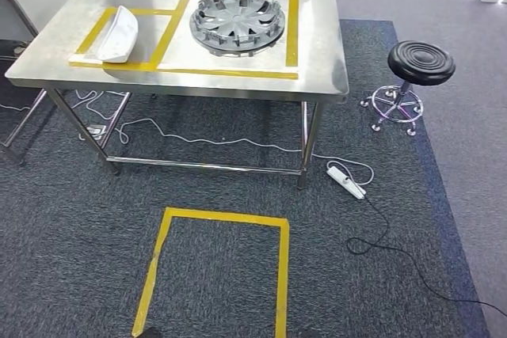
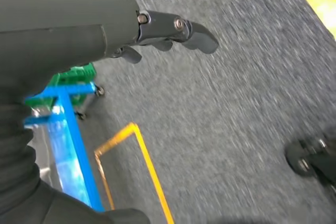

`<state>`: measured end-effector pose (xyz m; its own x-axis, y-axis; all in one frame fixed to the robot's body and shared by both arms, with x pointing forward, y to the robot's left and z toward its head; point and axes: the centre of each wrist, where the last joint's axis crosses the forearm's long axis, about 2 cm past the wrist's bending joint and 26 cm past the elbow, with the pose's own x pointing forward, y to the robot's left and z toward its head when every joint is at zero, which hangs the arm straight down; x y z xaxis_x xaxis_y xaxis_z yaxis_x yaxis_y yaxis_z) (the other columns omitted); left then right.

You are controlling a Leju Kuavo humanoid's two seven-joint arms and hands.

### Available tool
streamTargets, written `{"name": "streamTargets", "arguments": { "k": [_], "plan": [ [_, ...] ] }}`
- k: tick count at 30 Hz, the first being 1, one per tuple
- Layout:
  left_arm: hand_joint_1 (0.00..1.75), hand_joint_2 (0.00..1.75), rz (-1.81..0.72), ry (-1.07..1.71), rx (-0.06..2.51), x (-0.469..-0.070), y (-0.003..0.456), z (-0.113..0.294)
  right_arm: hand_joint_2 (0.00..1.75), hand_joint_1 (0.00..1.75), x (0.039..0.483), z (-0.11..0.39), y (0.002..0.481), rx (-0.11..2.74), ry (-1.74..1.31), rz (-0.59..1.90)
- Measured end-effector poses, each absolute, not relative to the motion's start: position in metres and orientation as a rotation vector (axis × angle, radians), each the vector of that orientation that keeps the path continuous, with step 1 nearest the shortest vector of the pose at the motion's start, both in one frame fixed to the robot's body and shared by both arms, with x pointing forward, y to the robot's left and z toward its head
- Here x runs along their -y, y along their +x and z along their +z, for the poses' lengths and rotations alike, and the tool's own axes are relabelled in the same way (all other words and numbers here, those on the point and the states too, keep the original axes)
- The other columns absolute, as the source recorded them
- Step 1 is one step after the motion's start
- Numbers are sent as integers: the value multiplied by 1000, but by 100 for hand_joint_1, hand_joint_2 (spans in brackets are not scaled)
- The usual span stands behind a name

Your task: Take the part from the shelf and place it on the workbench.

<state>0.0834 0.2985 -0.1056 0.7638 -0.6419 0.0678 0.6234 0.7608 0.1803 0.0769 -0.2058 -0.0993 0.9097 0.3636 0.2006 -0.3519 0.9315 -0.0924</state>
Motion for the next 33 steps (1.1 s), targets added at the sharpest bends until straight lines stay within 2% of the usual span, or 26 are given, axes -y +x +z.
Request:
{"name": "streamTargets", "arguments": {
  "k": [12,16,25,29,33],
  "plan": [
    [0,175,-605,141,244,-284,88,-105,0,0,208,-101,71,212,-70,361],
    [0,0,-518,142,301,-283,86,-105,0,0,209,-101,71,215,-80,349],
    [0,0,-455,142,337,-276,72,-107,0,0,215,-103,64,200,-97,339],
    [0,175,-457,152,358,-274,71,-107,0,0,216,-103,64,205,-102,333],
    [0,175,-444,161,392,-273,71,-107,0,0,216,-103,64,205,-108,330]
  ]
}}
